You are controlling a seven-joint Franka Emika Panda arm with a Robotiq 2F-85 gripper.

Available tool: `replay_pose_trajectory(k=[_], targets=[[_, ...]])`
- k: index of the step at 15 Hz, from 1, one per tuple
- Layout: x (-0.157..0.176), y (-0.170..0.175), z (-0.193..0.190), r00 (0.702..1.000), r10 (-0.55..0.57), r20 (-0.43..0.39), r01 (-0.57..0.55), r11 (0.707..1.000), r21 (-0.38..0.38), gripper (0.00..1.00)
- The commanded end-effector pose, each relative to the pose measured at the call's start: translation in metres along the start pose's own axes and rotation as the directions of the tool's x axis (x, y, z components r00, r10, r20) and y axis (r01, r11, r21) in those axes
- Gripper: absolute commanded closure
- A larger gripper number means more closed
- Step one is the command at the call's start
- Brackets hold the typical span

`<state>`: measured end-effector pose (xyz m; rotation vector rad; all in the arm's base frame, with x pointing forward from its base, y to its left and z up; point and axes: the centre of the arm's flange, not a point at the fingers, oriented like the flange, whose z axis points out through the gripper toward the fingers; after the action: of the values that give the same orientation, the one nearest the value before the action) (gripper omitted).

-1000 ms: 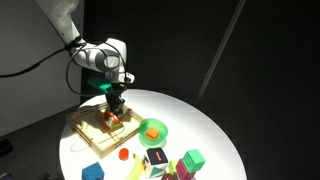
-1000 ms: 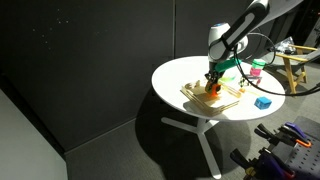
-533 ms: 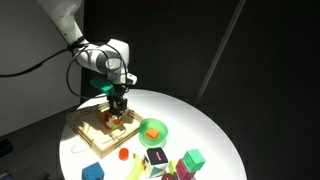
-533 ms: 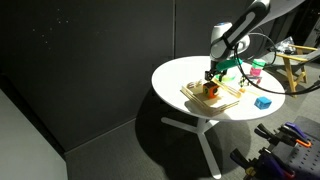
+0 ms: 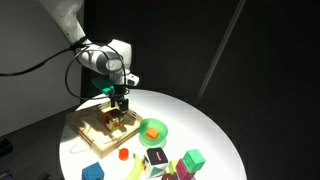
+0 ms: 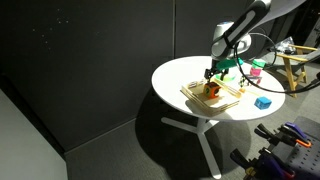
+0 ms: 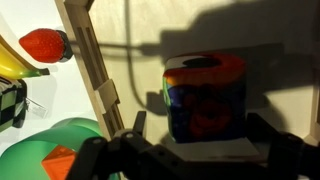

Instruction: Move the orange and white blocks onto the tray

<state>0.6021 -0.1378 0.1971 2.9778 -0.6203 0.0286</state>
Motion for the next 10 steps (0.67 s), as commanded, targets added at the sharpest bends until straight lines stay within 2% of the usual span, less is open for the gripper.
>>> replay_pose_trajectory(k=[1, 10], targets=[[-0.007, 0.012, -0.014, 0.998, 0.056, -0.016, -0.056, 0.998, 0.005, 0.0], [-0.022, 0.043, -0.054, 0.992, 0.125, 0.018, -0.126, 0.991, 0.054, 0.0]])
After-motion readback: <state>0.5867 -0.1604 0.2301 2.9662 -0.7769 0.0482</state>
